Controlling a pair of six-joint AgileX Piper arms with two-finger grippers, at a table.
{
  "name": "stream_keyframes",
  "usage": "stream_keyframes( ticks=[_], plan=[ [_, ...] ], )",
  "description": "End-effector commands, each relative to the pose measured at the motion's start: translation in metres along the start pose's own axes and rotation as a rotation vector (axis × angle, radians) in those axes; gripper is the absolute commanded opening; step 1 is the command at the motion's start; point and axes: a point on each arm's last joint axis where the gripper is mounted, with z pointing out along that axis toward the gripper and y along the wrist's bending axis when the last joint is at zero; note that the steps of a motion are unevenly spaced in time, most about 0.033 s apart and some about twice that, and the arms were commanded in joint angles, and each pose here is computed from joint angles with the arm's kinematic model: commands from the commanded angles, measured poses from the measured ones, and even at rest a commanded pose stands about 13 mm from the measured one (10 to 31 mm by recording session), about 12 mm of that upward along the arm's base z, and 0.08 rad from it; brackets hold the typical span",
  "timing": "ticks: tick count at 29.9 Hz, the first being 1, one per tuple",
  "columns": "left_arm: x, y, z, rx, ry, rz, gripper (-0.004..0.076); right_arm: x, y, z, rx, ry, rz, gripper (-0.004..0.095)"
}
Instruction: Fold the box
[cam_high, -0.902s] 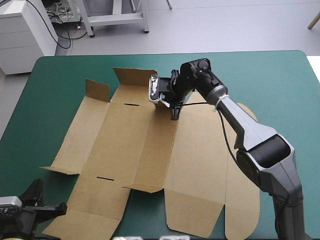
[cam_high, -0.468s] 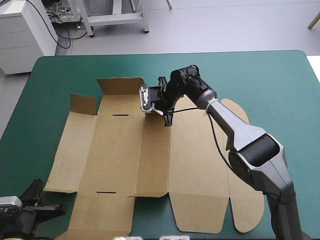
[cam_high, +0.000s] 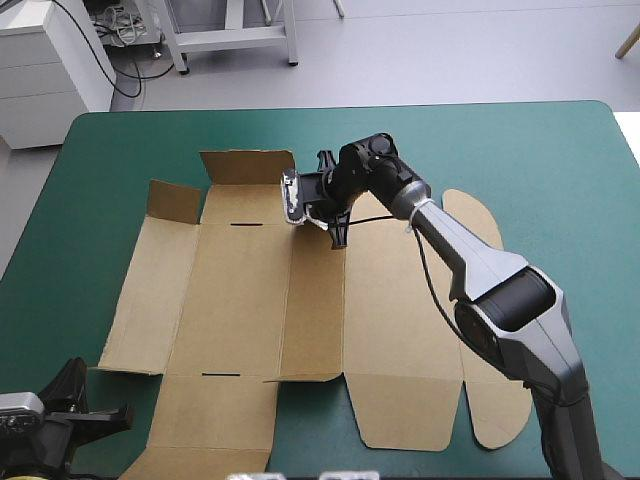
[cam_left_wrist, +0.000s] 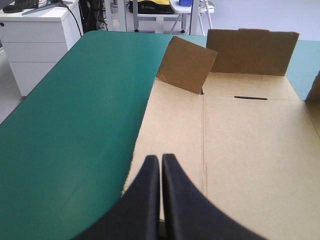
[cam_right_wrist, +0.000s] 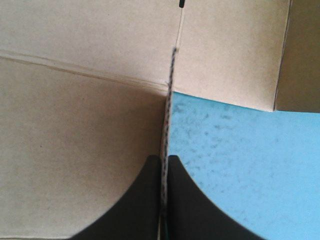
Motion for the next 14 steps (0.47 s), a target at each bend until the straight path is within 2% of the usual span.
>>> stream_keyframes(
  ticks=[1,3,5,8,10,11,14],
  plan=[
    [-0.013,-0.001,-0.007,0.014,-0.116,-0.011,-0.0008,-0.010,-0.013,-0.036,0.112,-0.053,0.016,0.0076],
    [-0.013,-0.001,-0.007,0.014,-0.116,-0.011,-0.0008,-0.011,-0.013,-0.036,0.113,-0.057,0.035,0.0182],
    [-0.013,-0.001,-0.007,0.014,-0.116,-0.011,-0.0008,-0.011,-0.013,-0.036,0.112,-0.058,0.056,0.0332],
    [-0.013,-0.001,-0.007,0.014,-0.116,-0.011,-0.0008,-0.010,-0.017,-0.039,0.141,-0.054,0.136,0.0608],
    [-0.013,-0.001,-0.007,0.014,-0.116,-0.011,-0.0008,-0.010,-0.020,-0.042,0.165,-0.050,0.194,0.0742],
    [-0.013,-0.001,-0.007,0.014,-0.116,-0.011,-0.0008,-0.011,-0.022,-0.044,0.173,-0.056,0.221,0.0776],
    [-0.013,-0.001,-0.007,0.015,-0.115,-0.013,-0.0008,-0.015,-0.027,-0.058,0.190,-0.071,0.257,0.0780]
  ],
)
